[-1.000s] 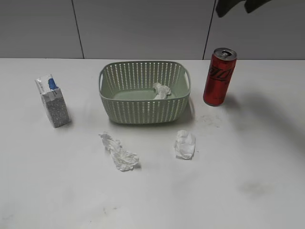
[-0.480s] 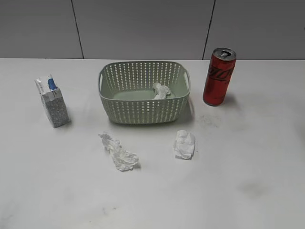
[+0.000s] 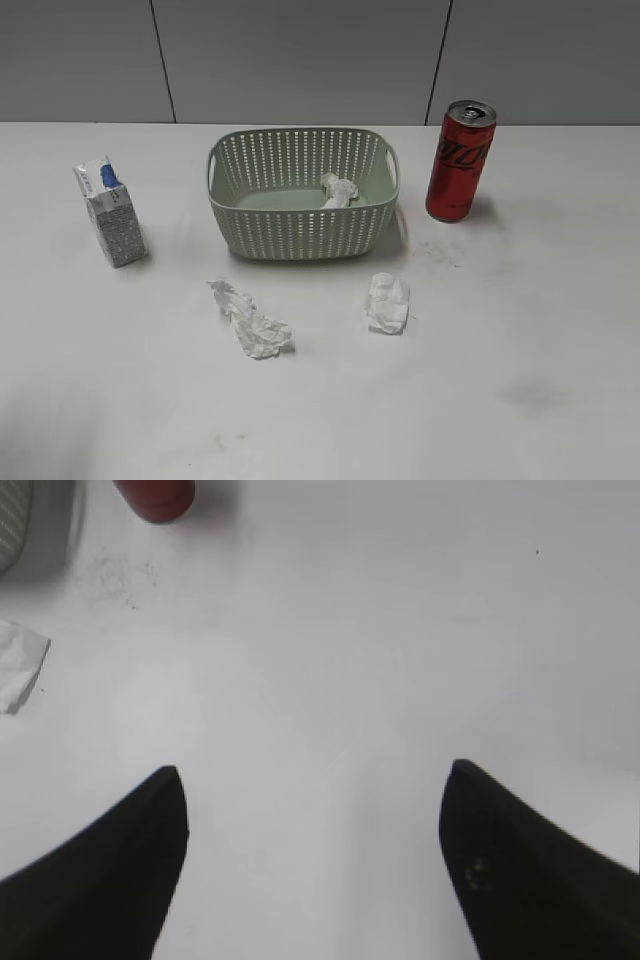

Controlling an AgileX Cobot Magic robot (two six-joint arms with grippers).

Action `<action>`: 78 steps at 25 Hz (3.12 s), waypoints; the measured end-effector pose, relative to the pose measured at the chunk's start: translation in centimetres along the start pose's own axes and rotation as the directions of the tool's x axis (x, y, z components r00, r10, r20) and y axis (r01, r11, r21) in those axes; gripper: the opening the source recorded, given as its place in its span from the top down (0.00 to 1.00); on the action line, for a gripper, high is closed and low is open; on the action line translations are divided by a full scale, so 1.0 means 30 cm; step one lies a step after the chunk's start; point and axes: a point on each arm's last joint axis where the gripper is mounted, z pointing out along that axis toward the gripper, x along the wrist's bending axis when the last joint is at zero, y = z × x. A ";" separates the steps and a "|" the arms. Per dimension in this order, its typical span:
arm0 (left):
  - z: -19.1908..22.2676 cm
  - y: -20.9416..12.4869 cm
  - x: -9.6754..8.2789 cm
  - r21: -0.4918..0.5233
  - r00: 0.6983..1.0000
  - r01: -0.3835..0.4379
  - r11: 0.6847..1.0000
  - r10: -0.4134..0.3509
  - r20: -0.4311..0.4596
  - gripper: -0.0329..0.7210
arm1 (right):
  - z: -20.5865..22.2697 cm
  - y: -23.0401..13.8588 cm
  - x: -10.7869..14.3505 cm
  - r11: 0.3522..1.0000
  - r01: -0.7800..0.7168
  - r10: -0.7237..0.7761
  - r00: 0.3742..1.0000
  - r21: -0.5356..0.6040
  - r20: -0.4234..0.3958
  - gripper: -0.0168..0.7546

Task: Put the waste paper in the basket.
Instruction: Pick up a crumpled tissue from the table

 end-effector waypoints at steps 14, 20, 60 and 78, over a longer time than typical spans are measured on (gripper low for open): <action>0.419 0.236 -0.199 0.330 0.982 -0.121 0.936 0.063 0.179 0.24 | -0.085 -0.452 0.052 0.988 -0.001 0.004 1.000 -0.157 0.019 0.21; 0.587 0.180 -0.282 0.474 0.992 -0.013 0.880 -0.047 0.116 0.24 | -0.122 -0.620 0.063 0.950 -0.006 0.025 0.998 -0.313 0.056 0.21; 0.944 0.083 -0.395 0.667 0.988 0.136 0.733 -0.152 -0.034 0.31 | -0.121 -0.788 0.079 0.856 0.006 0.037 0.997 -0.517 0.073 0.21; 0.812 0.180 -0.391 0.587 0.996 0.071 0.807 -0.088 0.000 0.91 | -0.122 -0.788 0.079 0.855 0.006 0.037 0.997 -0.518 0.073 0.21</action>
